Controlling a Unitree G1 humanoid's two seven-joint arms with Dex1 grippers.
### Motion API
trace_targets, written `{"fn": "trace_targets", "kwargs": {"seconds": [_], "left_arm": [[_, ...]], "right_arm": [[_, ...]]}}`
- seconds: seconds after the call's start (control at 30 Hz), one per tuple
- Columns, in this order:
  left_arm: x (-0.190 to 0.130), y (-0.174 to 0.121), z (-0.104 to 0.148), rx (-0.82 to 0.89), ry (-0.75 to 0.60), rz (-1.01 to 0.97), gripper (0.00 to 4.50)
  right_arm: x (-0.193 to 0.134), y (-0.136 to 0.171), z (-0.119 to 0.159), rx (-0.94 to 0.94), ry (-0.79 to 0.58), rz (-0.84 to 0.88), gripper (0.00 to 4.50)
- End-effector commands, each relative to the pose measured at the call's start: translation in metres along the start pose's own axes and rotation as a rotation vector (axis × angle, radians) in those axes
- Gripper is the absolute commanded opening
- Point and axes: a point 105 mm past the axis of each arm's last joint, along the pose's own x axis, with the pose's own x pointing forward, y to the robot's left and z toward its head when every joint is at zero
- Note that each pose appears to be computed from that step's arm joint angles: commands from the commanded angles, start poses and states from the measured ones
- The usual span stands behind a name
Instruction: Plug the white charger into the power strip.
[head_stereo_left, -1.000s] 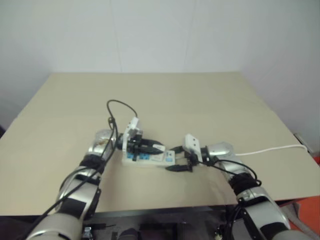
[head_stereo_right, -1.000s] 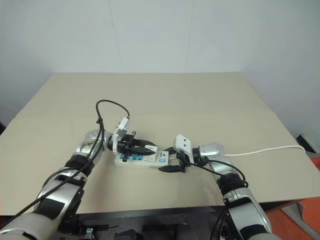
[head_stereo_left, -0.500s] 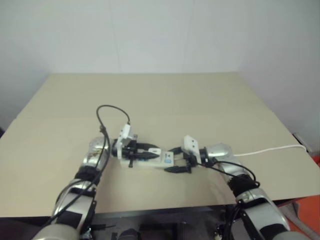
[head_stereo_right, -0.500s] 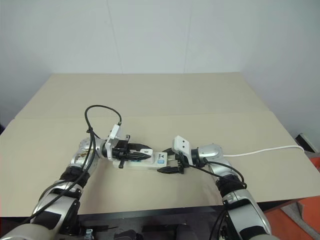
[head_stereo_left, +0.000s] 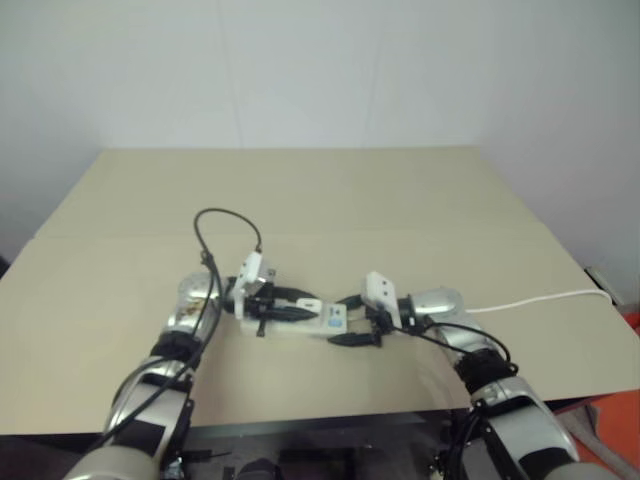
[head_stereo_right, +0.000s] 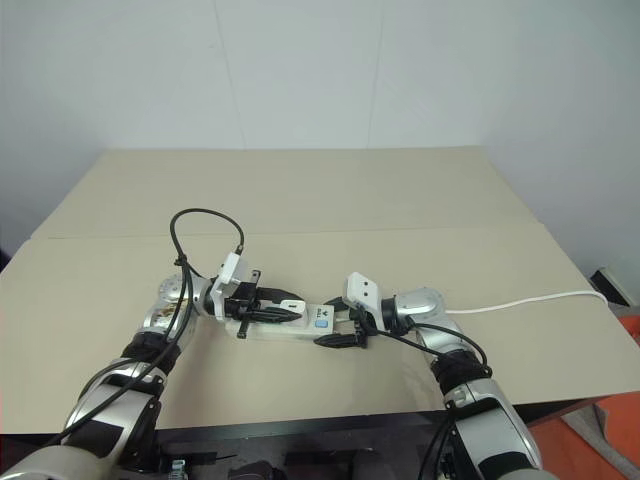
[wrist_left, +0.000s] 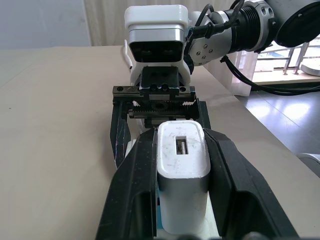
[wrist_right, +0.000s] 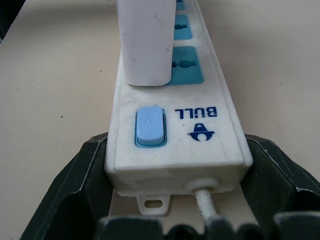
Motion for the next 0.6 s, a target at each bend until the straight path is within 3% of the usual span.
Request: {"fn": "trace_targets", "kwargs": {"seconds": [0.03, 0.37, 0.6], "left_arm": [[-0.019, -0.013, -0.037, -0.134, 0.128, 0.021, 1.38], [-0.024, -0.006, -0.014, -0.096, 0.062, 0.039, 4.46], [-0.046, -0.010, 0.024, -0.056, 0.022, 0.039, 4.48]], "right_arm": [[-0.005, 0.002, -0.005, 0.002, 0.015, -0.001, 3.42], [-0.005, 0.001, -0.006, 0.007, 0.016, -0.005, 3.42], [-0.007, 0.001, -0.006, -0.002, 0.014, -0.025, 3.42]]}}
